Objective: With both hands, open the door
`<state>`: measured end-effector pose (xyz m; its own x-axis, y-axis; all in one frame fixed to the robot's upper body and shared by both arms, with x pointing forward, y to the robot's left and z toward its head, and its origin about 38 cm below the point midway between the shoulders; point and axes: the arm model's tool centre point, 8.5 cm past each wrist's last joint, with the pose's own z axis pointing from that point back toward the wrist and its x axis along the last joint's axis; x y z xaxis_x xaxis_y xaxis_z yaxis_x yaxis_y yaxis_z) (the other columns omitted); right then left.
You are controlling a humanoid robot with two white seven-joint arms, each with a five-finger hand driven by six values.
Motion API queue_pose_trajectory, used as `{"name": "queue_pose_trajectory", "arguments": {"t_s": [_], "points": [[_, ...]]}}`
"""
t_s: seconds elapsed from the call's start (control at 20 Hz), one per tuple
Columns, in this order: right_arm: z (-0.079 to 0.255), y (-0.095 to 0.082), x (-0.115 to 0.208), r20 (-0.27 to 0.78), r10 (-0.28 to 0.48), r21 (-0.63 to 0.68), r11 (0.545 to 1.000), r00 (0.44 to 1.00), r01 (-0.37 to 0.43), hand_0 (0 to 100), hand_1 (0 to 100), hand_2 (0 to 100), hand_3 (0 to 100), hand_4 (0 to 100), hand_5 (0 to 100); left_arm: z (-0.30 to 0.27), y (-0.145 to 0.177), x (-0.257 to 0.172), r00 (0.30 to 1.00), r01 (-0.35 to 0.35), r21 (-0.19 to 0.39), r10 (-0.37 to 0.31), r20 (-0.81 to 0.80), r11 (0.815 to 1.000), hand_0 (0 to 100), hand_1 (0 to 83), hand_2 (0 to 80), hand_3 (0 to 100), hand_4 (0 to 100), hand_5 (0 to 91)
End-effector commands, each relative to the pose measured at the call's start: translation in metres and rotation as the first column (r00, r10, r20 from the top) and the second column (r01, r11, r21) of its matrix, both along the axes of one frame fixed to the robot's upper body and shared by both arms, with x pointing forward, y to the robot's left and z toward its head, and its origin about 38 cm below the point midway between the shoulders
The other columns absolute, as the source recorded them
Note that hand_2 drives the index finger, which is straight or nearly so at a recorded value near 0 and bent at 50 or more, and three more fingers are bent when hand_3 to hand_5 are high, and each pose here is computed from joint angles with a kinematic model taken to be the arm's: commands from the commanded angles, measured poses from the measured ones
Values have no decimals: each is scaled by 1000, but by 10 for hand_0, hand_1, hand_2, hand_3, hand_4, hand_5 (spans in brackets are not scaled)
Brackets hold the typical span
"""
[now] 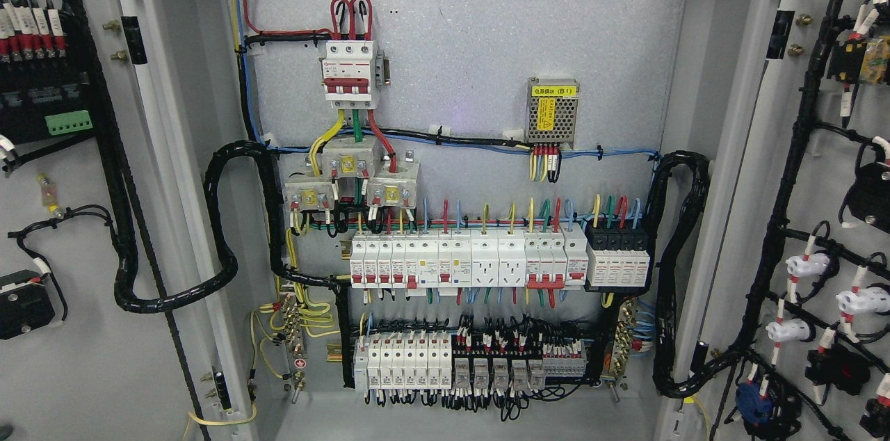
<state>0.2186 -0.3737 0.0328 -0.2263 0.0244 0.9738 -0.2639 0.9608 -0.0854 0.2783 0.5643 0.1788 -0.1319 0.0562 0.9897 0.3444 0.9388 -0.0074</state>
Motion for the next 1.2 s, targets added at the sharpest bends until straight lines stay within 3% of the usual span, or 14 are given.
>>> {"name": "queue_pose_trajectory", "arguments": {"t_s": [0.0,0.25,0.35,0.5,0.9,1.05,1.15], "points": [[-2,3,3,2,-1,4,1000,1000,1,219,0,0,0,0,0,6,-22,3,998,64,19,-64,14,998,295,0,27,27,38,0],[-2,21,12,24,17,40,999,1000,-18,218,0,0,0,0,0,7,-64,-1,992,111,3,-111,62,994,295,0,27,27,38,0],[-3,33,17,33,27,66,997,999,-29,218,0,0,0,0,0,4,-96,0,993,99,-18,-97,74,995,295,0,27,27,38,0],[-5,57,22,56,61,59,996,997,-65,218,0,0,0,0,0,-10,-147,10,989,140,-59,-136,63,988,295,0,27,27,38,0],[-20,141,22,43,120,128,984,992,-124,218,0,0,0,0,0,-78,-259,17,998,37,-87,-41,-46,996,296,0,27,27,38,0],[-18,164,23,23,131,179,975,991,-133,219,0,0,0,0,0,-97,-299,13,997,-5,-131,-5,-81,991,295,0,27,27,37,0],[-12,177,25,27,138,192,971,990,-140,218,0,0,0,0,0,-112,-318,2,993,-29,-113,15,-121,993,295,0,27,27,37,0]]}}
